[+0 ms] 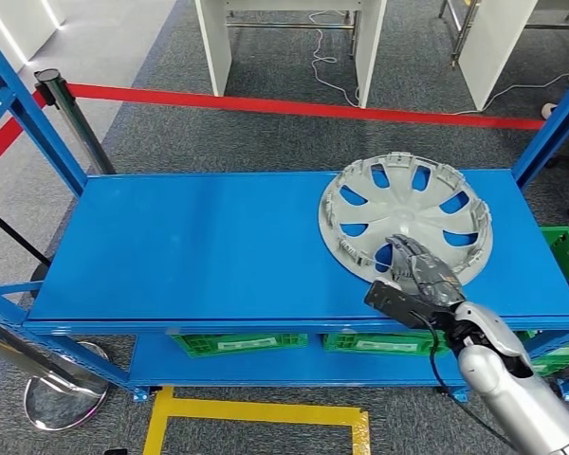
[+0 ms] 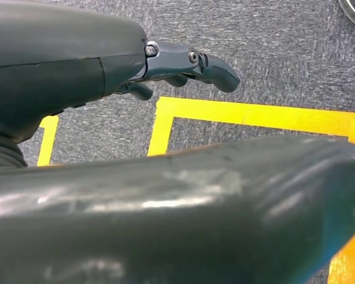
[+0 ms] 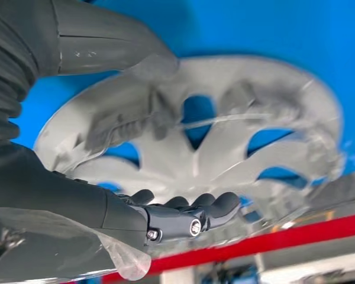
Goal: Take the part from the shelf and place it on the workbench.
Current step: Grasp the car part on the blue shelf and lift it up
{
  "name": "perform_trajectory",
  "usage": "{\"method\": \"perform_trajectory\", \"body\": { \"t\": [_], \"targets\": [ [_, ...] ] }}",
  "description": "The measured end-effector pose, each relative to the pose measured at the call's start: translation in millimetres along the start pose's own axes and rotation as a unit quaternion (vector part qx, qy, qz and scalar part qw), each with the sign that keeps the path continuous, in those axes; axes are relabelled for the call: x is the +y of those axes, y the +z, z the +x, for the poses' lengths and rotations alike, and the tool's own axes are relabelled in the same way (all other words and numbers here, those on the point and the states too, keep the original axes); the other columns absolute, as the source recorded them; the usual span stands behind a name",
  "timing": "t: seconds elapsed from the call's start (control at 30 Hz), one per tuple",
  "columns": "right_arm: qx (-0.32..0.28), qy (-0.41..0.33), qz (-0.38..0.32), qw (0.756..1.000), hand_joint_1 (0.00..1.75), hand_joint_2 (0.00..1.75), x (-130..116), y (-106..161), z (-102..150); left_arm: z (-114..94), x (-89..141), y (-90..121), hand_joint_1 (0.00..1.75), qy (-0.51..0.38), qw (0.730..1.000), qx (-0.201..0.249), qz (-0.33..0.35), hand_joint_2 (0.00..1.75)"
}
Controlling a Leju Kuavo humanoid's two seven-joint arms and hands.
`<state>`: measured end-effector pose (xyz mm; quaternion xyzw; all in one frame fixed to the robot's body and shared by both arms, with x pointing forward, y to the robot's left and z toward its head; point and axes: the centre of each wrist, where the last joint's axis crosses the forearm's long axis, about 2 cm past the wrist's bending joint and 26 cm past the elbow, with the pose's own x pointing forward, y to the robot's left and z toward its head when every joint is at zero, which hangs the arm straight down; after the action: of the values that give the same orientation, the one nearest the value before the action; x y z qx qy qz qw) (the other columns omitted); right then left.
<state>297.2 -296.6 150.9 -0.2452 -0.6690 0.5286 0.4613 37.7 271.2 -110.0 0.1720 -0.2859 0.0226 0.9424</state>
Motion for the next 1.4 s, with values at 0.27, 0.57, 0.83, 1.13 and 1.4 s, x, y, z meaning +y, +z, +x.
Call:
{"method": "perform_trajectory", "body": {
  "t": [0.27,0.57,0.83,1.13,1.4],
  "targets": [
    [0.018,0.007,0.008,1.0,0.0,1.75,1.4,0.7,-2.8,-0.1,0.0,0.1,0.0,-0.001,1.0,0.008,-0.001,0.0],
    [0.011,-0.041,0.06,0.997,0.0,1.75,4.8,-1.2,-9.6,0.2,0.7,-0.3,0.0,-0.012,1.0,0.011,-0.003,0.0],
    [0.008,-0.053,0.09,0.995,0.0,1.75,0.2,-1.7,-19.6,0.8,0.6,-0.7,0.0,-0.022,1.0,0.005,-0.009,0.0],
    [0.026,-0.034,0.107,0.993,0.0,1.75,-3.9,10.1,-35.3,0.7,-2.0,0.5,0.0,-0.029,0.999,-0.004,-0.016,0.0],
    [0.05,-0.005,0.121,0.991,0.0,1.75,-9.1,18.1,-46.2,1.4,-4.0,1.0,0.0,-0.036,0.999,-0.007,-0.022,0.0]
  ]
}}
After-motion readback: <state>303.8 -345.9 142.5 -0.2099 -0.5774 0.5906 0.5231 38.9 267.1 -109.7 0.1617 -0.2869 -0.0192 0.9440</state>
